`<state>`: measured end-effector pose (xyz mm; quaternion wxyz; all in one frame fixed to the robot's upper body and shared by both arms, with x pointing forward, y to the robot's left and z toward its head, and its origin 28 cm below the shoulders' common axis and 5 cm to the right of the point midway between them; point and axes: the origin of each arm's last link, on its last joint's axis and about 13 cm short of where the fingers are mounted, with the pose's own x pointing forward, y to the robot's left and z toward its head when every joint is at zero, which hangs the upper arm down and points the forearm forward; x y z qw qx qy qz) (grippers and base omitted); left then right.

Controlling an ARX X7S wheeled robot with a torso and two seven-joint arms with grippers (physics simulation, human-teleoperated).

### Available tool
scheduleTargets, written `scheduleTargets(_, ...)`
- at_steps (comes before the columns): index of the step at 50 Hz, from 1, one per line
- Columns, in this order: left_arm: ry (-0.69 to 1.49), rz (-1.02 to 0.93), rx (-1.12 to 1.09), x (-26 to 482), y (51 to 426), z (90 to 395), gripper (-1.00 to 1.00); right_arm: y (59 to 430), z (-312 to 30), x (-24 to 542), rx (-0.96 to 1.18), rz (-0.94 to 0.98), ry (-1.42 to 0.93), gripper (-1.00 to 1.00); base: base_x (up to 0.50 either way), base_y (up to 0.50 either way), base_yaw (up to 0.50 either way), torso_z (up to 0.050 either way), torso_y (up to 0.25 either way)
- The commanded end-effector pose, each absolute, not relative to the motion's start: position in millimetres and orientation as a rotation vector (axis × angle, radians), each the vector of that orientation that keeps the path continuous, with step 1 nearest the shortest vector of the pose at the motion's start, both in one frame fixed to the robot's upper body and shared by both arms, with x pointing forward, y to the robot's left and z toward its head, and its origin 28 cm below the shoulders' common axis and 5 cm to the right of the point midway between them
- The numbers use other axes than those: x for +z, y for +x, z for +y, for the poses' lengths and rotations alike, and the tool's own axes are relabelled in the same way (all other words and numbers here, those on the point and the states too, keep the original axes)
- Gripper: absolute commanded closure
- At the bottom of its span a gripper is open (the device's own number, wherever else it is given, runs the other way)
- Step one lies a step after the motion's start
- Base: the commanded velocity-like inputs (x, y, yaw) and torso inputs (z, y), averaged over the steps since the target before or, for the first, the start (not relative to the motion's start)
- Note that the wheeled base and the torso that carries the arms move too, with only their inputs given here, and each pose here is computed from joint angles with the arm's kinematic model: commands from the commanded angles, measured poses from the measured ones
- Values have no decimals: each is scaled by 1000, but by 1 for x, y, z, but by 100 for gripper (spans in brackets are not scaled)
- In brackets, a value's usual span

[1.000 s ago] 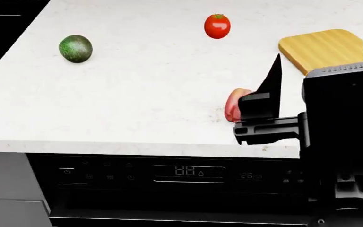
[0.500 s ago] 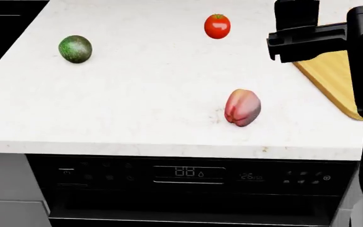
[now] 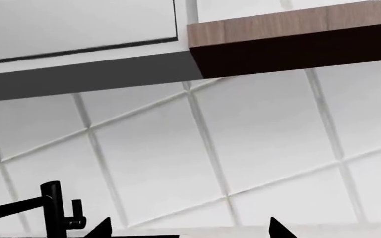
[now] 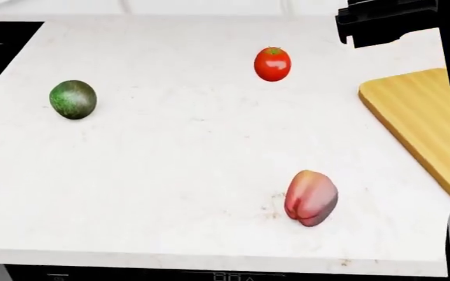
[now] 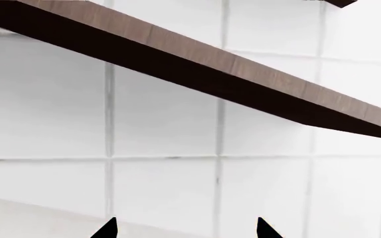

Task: Place the avocado, onion, tomato and bell pepper on the cutting board.

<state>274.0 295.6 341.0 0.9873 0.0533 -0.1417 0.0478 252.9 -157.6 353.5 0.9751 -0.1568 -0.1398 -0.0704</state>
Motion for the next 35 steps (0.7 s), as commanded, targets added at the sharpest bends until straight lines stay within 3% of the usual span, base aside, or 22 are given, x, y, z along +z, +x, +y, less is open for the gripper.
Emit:
scheduleTargets(1, 112, -296, 103, 345, 271, 298, -100, 254, -156, 352, -129, -277, -326, -100, 379, 94, 0, 0, 0)
scheduleTargets(35, 144, -294, 113, 343, 271, 298, -100, 256, -159, 344, -128, -244, -319, -100, 413, 46, 0, 0, 1)
